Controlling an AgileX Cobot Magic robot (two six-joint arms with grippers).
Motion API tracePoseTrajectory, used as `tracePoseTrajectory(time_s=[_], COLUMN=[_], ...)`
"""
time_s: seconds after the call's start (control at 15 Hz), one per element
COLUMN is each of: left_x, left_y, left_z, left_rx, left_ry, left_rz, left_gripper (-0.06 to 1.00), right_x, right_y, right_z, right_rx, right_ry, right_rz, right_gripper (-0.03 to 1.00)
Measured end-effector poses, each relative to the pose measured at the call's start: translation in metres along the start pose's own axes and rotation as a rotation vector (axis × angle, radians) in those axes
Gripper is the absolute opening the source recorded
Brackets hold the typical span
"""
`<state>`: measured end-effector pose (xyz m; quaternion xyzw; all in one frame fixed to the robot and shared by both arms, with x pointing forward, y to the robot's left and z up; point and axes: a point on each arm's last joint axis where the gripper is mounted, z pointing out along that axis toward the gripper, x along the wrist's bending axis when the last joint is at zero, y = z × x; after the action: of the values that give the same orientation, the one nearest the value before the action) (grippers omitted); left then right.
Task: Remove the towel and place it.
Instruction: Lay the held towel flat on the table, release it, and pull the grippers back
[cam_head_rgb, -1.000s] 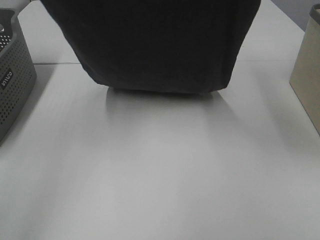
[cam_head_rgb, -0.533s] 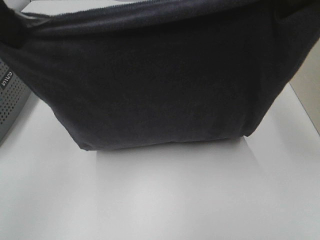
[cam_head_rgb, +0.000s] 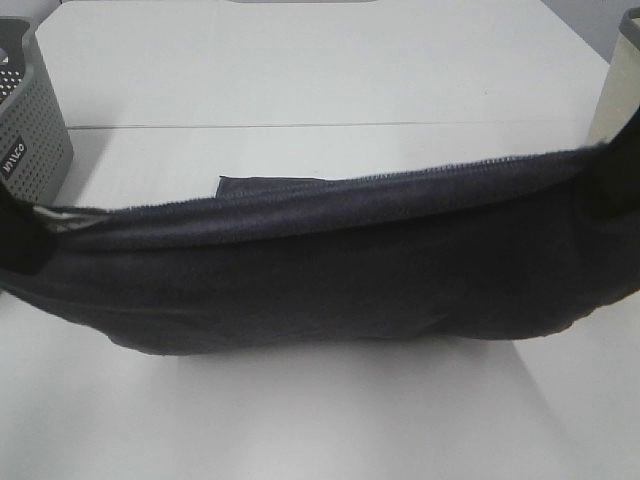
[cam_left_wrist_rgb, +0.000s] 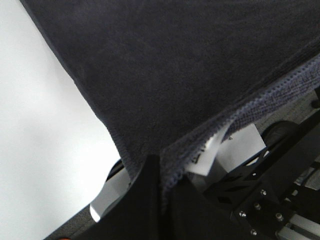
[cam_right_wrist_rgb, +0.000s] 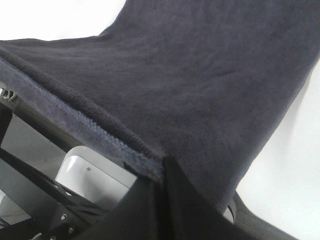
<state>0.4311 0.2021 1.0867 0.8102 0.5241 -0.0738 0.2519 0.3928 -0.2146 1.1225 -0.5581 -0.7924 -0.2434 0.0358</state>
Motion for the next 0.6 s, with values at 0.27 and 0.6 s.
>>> tracePoseTrajectory(time_s=[0.27, 0.6], left_x=[0.006, -0.004], left_y=[-0.023, -0.046], left_z=[0.026, 0.059], left_rx=[0.102, 0.268], left_ry=[-0.052, -0.075], left_rz=[-0.052, -0.017], left_gripper=[0.00, 0.00], right_x=[-0.012, -0.025], right_y=[-0.024, -0.058], right_z=[0.035, 0.069], right_rx=[0.144, 0.300], right_ry=[0.011, 0.012], right_rz=[0.062, 0.124], right_gripper=[0.01, 0.01])
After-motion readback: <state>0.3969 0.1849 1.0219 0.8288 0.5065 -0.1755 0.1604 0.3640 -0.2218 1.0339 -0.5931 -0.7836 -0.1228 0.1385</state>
